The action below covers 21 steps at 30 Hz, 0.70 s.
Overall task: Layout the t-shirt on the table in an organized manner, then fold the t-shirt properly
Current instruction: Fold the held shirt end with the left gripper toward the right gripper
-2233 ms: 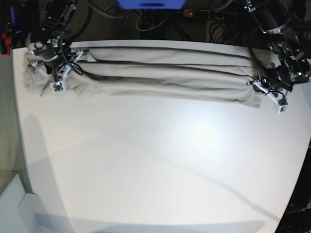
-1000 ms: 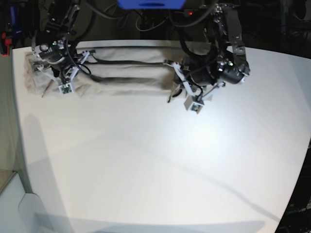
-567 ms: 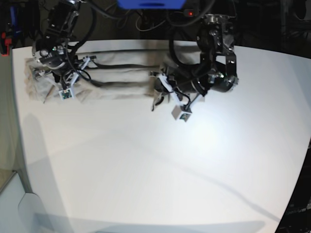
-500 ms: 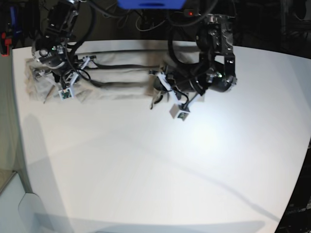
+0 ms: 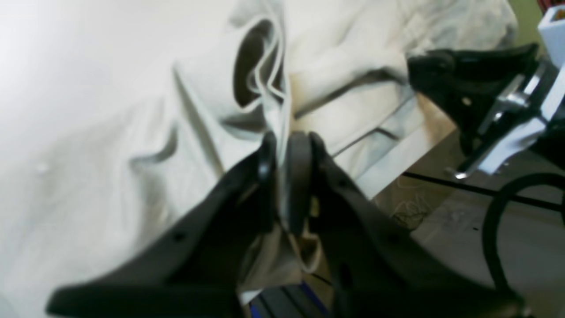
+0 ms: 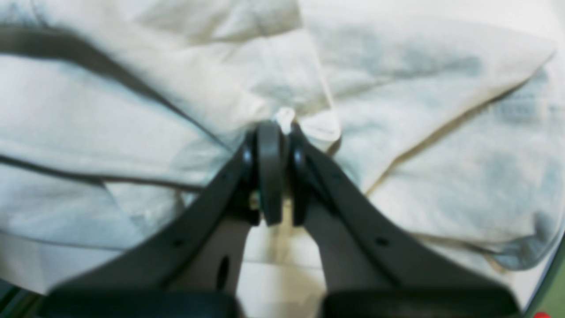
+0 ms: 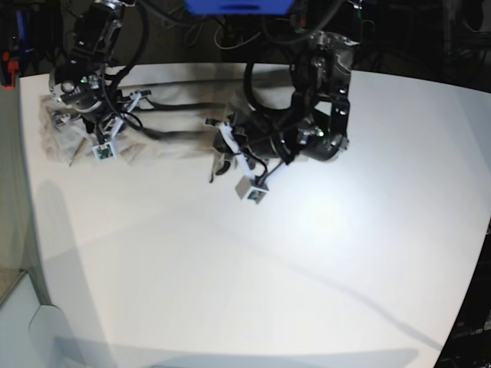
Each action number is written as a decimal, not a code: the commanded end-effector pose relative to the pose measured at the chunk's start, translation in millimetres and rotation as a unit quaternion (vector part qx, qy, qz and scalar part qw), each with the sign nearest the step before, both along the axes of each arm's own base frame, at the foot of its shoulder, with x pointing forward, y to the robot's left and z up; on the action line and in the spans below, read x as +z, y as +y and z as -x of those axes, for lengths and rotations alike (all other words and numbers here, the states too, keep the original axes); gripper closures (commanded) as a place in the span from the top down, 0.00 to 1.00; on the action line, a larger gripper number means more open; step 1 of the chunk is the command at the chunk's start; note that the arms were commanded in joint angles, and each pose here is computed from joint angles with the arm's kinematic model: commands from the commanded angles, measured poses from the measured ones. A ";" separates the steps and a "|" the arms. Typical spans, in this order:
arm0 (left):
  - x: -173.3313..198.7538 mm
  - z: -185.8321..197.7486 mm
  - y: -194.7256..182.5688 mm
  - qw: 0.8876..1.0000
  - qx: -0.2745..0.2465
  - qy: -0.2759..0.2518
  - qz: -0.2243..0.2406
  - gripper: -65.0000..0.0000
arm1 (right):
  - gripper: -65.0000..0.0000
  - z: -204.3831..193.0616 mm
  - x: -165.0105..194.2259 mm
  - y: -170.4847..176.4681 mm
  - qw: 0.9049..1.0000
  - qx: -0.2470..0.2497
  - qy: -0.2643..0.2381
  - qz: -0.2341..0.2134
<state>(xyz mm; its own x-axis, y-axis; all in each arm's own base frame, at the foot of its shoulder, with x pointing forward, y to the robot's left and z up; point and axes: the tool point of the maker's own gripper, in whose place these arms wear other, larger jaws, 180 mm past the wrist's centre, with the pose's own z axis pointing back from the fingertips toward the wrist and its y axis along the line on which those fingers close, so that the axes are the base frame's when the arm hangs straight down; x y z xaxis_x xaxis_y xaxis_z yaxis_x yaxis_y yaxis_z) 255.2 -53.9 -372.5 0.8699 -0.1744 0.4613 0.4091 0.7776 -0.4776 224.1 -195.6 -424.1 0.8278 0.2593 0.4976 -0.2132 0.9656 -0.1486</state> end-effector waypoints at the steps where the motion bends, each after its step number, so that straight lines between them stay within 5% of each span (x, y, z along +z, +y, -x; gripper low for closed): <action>1: 8.9 -8.2 -6.3 1.000 0.003 -0.010 0.014 0.00 | 0.00 -1.7 1.6 -2.5 1.000 0.002 0.004 0.008; 14: -3.1 -8.9 -7.9 1.000 -0.001 0.010 0.010 0.01 | 0.00 -5.4 3.7 -3.1 1.000 0.002 0.000 0.009; 21: 8.5 -12.3 -32.6 0.999 -0.032 -0.028 0.017 0.01 | 0.00 -5.8 3.8 -2.6 1.000 0.003 0.000 0.009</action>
